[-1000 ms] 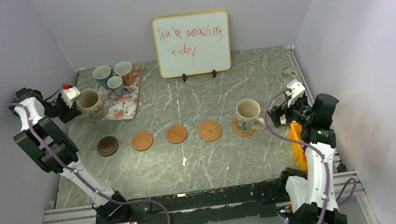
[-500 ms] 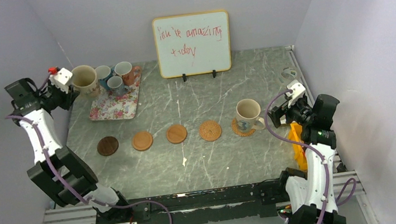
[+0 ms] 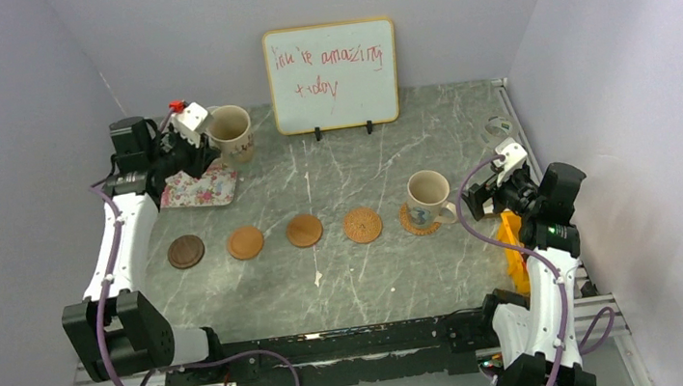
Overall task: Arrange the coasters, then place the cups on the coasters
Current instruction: Place the cup at the center of the board.
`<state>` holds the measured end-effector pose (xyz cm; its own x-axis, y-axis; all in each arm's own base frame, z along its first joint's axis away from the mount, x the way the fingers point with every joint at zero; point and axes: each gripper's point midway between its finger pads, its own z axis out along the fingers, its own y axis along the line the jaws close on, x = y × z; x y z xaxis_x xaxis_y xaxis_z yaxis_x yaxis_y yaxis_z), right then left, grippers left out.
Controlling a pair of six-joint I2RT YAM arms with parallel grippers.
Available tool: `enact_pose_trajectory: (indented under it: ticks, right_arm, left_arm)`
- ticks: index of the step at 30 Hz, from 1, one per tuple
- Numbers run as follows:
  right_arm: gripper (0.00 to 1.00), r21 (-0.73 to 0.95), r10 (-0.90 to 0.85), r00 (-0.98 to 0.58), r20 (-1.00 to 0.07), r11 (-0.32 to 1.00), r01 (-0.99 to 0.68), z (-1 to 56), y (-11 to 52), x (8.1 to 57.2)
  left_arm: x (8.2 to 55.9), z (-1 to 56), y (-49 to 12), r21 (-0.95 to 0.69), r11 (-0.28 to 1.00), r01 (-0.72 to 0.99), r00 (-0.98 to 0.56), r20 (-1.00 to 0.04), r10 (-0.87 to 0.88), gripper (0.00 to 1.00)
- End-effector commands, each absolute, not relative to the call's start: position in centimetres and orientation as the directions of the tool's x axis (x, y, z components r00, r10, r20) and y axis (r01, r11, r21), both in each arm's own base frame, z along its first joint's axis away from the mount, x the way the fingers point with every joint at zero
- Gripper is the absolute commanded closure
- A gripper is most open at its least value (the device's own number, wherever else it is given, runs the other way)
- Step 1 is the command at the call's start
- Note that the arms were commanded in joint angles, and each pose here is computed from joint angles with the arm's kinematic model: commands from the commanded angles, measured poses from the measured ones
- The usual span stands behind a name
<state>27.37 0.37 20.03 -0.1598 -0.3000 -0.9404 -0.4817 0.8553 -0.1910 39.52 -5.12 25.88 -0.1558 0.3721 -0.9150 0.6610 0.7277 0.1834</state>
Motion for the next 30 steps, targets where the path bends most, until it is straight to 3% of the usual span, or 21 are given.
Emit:
enact_pose_trajectory:
  ticks: [1,13,30]
  right_arm:
    - [0.01,-0.202,-0.304,-0.129,-0.944,0.841,-0.501,20.5,0.8,27.2]
    - [0.01,-0.204,-0.307,-0.132,-0.943,0.840,-0.503,20.3,0.7,27.3]
    - [0.01,-0.202,-0.310,-0.135,-0.941,0.835,-0.512,20.0,0.8,27.3]
  left_arm:
    - [41.5,30.7,-7.2,0.233,0.765,0.600,-0.029,-0.950,0.312,0.95]
    - [42.6,24.9,-13.8,0.134,0.791,0.597,-0.131,-0.956,0.261,0.95]
    - [43.2,18.8,-14.4,0.067,0.871,0.486,-0.216,-0.957,0.194,0.95]
